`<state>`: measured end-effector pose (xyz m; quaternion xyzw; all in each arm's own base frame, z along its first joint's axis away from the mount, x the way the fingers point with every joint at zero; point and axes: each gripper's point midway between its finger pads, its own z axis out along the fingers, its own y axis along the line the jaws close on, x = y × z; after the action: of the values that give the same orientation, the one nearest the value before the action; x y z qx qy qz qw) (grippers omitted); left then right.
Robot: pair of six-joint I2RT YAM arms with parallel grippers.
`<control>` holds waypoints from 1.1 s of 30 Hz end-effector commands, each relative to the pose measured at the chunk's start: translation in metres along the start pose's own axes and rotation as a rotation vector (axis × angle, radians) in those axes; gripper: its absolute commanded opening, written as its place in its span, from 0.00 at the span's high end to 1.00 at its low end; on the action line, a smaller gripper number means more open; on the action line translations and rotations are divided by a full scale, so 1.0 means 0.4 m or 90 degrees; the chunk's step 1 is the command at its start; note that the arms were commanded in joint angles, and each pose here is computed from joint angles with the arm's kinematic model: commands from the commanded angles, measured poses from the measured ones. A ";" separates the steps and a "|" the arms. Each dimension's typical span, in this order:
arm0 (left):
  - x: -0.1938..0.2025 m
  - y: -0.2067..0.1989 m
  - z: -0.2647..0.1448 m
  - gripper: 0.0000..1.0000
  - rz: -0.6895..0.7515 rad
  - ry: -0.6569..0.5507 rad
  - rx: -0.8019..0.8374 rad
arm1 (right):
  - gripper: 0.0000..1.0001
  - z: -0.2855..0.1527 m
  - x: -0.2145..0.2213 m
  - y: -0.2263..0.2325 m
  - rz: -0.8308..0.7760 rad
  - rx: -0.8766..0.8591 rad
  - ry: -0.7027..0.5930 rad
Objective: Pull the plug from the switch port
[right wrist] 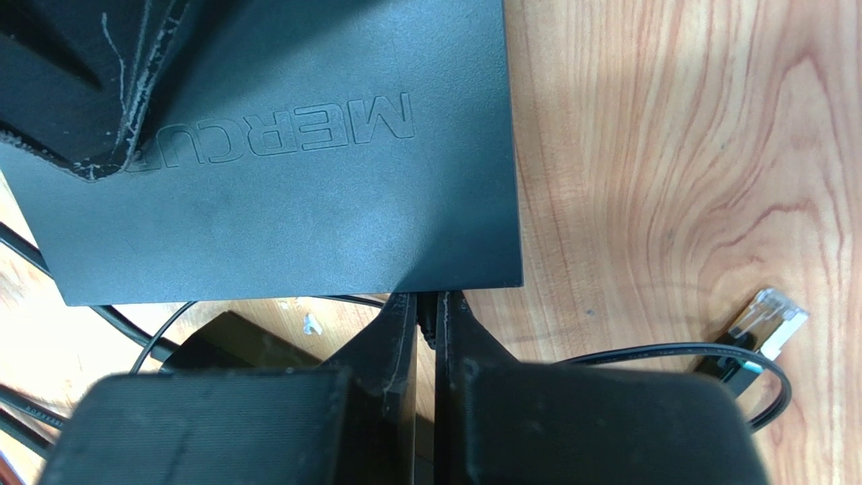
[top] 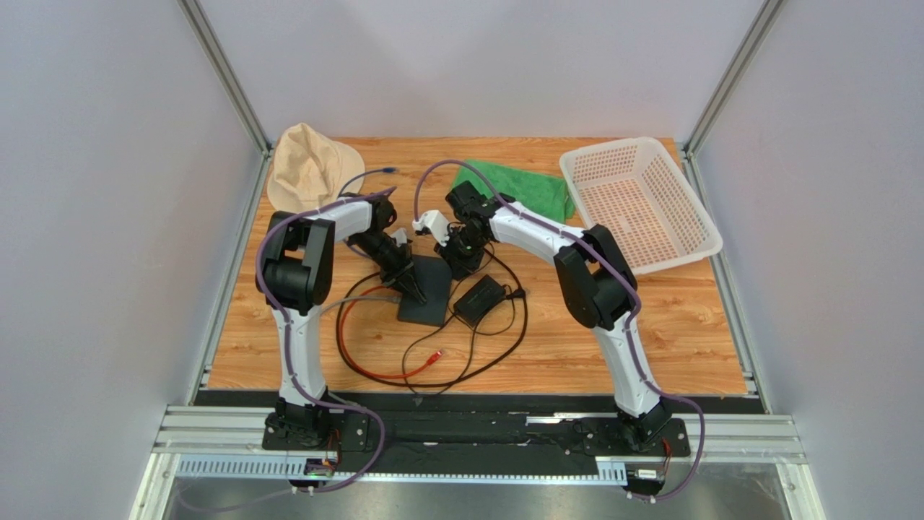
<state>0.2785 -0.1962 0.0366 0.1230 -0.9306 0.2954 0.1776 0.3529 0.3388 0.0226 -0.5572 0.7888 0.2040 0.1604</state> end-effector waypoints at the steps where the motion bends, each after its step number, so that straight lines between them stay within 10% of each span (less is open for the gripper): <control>1: -0.119 0.098 0.044 1.00 0.049 -0.094 -0.112 | 1.00 0.009 0.162 0.050 0.073 -0.020 0.131; 20: -0.147 0.038 -0.008 1.00 0.116 -0.133 -0.089 | 1.00 0.004 0.172 0.082 0.158 -0.030 0.102; 28: -0.123 -0.085 -0.132 0.55 0.229 -0.212 -0.010 | 1.00 0.035 0.050 0.016 0.134 -0.023 0.051; 33: -0.088 -0.076 -0.130 0.62 0.173 -0.234 0.106 | 1.00 0.052 0.006 0.000 0.126 -0.036 0.023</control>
<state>0.3337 -0.1895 0.0617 0.0292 -0.9493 0.3130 0.0007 0.3465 0.3443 0.0249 -0.4933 0.8279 0.2369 0.1231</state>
